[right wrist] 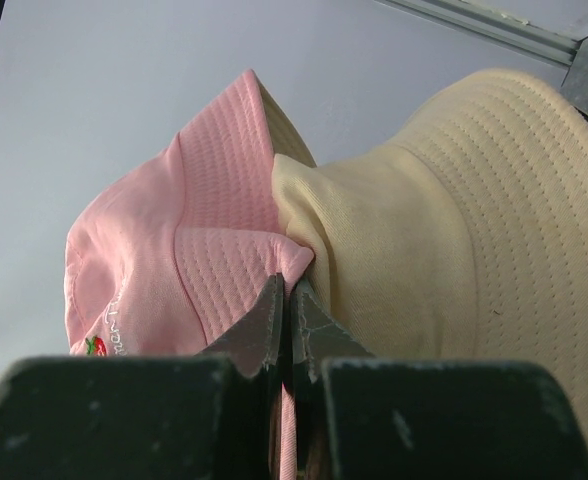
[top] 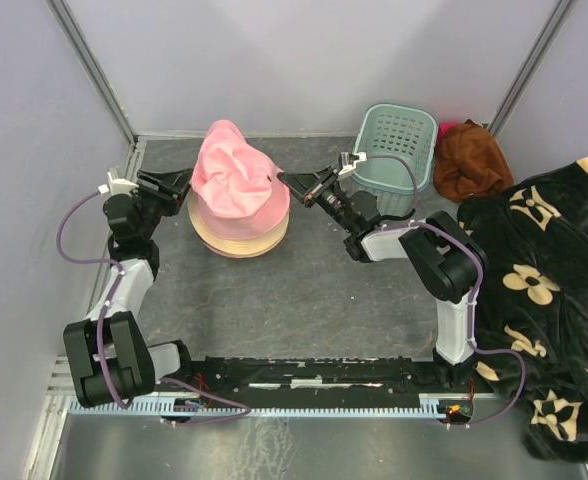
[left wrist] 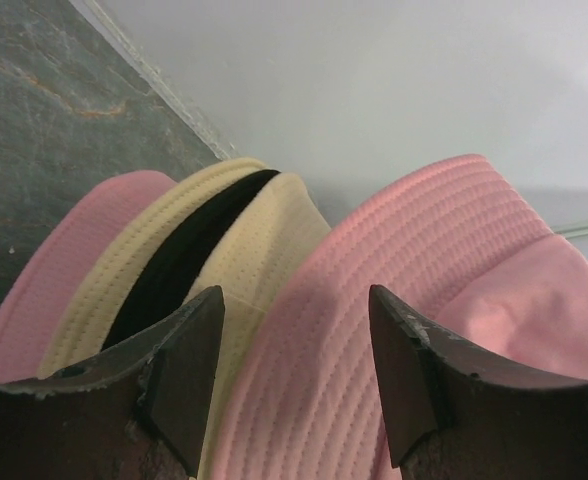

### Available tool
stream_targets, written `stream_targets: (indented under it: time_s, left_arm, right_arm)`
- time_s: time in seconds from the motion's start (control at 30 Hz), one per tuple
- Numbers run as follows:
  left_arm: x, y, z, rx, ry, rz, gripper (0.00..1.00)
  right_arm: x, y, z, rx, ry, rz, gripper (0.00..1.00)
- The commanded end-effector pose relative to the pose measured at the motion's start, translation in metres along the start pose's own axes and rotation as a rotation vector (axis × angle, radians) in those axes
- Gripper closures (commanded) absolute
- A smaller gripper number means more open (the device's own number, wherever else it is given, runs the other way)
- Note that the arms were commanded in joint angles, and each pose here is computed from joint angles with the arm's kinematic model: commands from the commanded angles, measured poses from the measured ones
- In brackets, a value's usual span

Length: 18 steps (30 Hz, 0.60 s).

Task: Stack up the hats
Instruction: Stack the hat on the hat.

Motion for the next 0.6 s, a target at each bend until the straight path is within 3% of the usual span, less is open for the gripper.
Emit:
stream_targets:
  time_s: [0.0,0.57]
  left_arm:
    - [0.008,0.001,-0.007,-0.045,0.046,0.003,0.33]
    - [-0.005,0.007,-0.028,-0.272,0.024,0.122,0.33]
  right_arm:
    - [-0.005,0.009,0.003,0.009,-0.025,0.022,0.99]
    - [-0.012,0.011,0.000,0.001,-0.025,0.031,0.99]
Point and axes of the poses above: each gripper's point midway between its finger pads, its own y axis out along the fingers, its own z axis along the line the jaws close on, x = y × z, the point moved 1 cm from there along -y, back along the fingers, and after that the axes turned 6 degrees about -y, right-handed, at the moved point
